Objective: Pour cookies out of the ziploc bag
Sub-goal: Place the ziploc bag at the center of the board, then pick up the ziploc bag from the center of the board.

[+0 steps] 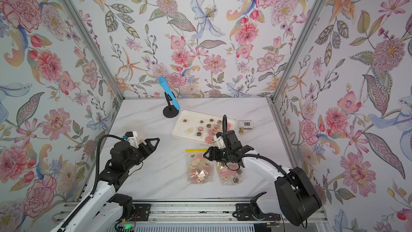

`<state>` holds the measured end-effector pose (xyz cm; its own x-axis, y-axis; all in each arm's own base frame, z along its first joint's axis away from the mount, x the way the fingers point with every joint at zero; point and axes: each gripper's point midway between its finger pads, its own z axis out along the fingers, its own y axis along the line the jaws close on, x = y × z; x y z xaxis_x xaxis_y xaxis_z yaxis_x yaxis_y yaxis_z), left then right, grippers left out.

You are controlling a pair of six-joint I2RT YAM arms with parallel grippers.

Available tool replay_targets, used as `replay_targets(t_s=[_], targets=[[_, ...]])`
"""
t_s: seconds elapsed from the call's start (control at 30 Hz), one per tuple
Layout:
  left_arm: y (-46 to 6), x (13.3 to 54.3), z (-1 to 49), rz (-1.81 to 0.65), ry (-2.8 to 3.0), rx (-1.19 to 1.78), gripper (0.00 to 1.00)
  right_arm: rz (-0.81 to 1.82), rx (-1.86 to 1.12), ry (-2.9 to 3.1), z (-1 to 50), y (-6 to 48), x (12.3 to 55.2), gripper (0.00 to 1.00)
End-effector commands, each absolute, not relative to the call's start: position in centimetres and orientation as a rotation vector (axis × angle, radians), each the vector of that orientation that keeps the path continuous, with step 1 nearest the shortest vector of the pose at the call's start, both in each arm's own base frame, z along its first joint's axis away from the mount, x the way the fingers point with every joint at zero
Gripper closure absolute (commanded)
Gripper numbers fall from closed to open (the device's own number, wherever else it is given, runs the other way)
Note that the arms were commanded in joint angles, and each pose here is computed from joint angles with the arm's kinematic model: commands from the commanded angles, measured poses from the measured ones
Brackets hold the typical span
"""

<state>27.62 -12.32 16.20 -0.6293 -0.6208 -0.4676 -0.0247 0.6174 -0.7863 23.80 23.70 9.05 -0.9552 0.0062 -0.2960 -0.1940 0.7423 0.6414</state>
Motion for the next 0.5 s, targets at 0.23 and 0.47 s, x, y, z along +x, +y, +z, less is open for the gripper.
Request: replay_targets(t_s=[0.23, 0.47], targets=[[-18.6, 27.8, 13.8, -1.148, 2.127, -0.443, 0.24, 0.880, 0.004, 2.720, 6.0, 21.8, 24.9, 0.30], [-22.5, 28.0, 11.9, -1.177, 2.189, -0.385, 0.30, 0.784, 0.146, 2.724, 4.4, 18.1, 26.2, 0.31]])
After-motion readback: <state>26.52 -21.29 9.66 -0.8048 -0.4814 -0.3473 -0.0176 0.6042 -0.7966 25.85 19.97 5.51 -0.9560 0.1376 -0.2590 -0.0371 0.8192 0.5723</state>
